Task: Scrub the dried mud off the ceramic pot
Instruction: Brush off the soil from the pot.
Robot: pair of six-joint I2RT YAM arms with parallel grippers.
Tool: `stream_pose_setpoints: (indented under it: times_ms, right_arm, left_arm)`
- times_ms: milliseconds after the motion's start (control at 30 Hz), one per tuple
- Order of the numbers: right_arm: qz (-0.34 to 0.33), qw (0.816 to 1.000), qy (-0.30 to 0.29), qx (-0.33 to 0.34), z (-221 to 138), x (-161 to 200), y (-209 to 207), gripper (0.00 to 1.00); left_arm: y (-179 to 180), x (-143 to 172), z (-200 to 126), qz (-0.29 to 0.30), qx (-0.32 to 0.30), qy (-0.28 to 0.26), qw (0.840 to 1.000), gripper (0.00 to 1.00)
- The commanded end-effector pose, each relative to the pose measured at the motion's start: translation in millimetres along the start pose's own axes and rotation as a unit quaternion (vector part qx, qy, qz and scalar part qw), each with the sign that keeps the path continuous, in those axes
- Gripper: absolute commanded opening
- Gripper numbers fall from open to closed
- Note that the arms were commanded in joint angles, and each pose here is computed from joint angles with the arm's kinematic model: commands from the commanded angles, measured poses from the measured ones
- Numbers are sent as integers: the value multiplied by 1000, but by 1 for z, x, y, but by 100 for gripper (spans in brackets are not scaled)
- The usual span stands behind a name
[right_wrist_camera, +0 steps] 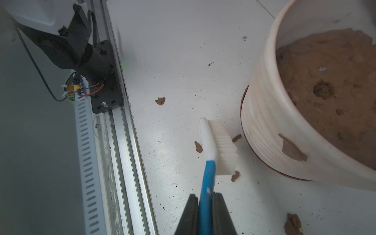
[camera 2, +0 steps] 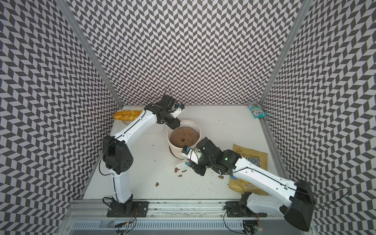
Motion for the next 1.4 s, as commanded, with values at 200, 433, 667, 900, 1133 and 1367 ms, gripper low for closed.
stream_pose_setpoints:
  times_ms: [200,433,667,900,1133,1367]
  right_arm:
    - [4,996,-89,-10,-9,-19,3,0]
    - [12,994,-112,-17,-13,-18,5,0]
    - [22,990,-135,-21,-22,-16,7,0]
    - [28,987,-158,-20,-32,-12,9,0]
    - [27,987,-159,-23,-37,-5,10,0]
    - [28,983,-177,-26,-42,-5,12,0]
  left_arm:
    - [0,1,-44,-140,-94,25,985,64]
    - [-18,18,-75,-221,-119,40,967,68]
    - [-42,29,-91,-255,-104,24,961,71]
    - [-65,51,-87,-300,-93,39,948,69]
    - [-78,60,-77,-328,-85,51,940,60]
    - [-83,68,-67,-335,-91,69,935,45]
Point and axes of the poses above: each gripper's point midway between its finger pads, its own z axis out along the fingers, its own y axis along the line the jaws close on, x = y × z, the point moved 9 cm from there along -z, back along the fingers, and after that the axes turned 11 degrees about z, right-handed, at the moved point
